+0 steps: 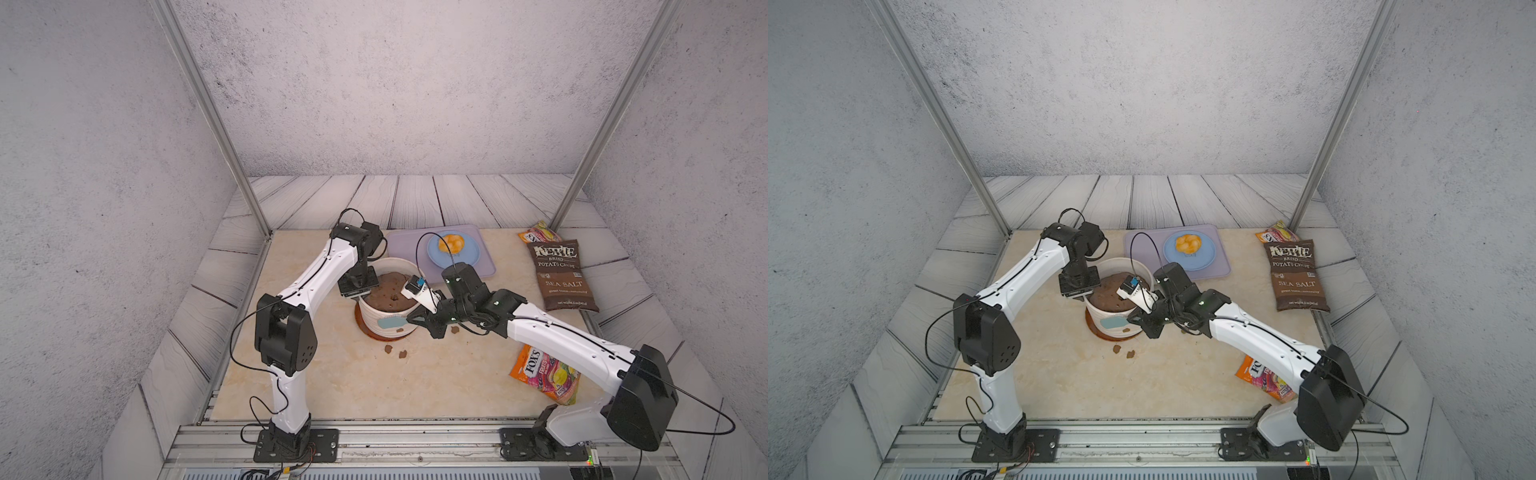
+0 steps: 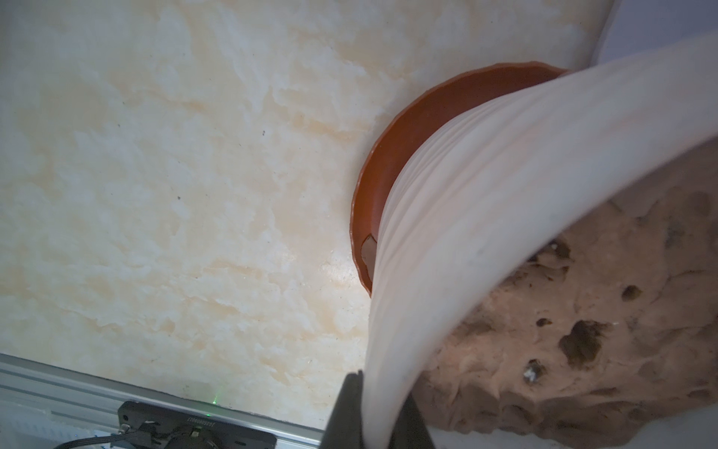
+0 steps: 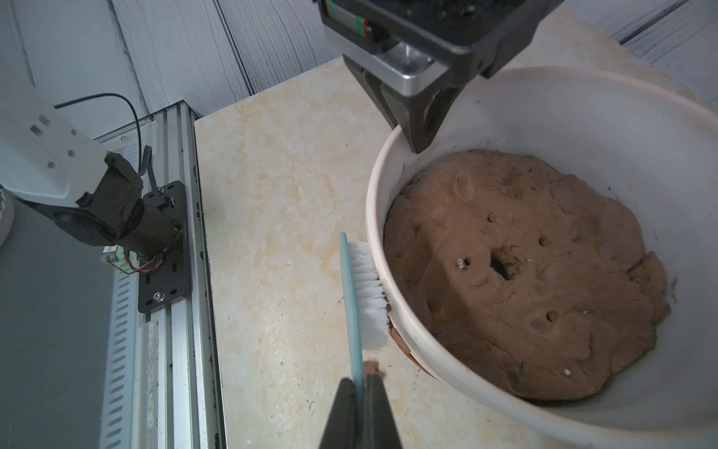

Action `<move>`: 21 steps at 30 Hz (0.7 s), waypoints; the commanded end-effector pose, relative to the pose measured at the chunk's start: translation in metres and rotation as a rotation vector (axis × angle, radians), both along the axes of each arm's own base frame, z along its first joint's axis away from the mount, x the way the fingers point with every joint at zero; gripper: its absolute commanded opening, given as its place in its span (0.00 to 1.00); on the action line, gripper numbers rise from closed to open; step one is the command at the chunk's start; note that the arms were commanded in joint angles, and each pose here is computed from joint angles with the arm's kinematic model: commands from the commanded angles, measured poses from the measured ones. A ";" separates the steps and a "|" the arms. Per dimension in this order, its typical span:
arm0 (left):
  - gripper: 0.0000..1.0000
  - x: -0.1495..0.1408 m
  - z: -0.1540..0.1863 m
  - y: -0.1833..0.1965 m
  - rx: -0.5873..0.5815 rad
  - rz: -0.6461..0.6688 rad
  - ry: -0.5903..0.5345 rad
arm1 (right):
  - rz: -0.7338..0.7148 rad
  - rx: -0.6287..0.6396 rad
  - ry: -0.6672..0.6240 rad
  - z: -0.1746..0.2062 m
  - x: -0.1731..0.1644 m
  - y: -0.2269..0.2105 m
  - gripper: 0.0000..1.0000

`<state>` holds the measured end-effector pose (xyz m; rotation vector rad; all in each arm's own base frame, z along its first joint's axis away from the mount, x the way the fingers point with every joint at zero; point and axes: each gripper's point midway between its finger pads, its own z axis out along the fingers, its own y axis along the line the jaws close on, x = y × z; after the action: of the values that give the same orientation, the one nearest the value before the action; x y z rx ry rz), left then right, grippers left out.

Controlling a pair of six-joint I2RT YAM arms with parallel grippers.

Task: Scrub the dried mud off the ceramic pot
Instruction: Brush off the soil from the pot.

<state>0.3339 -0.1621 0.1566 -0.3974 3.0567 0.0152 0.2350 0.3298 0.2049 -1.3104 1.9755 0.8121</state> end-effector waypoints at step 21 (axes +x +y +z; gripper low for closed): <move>0.00 -0.003 -0.022 -0.003 0.000 -0.135 0.048 | 0.013 -0.083 0.143 -0.060 -0.034 -0.016 0.00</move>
<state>0.3380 -0.1614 0.1561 -0.3450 3.0510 0.0002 0.2121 0.3139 0.1399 -1.3473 2.1284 0.8296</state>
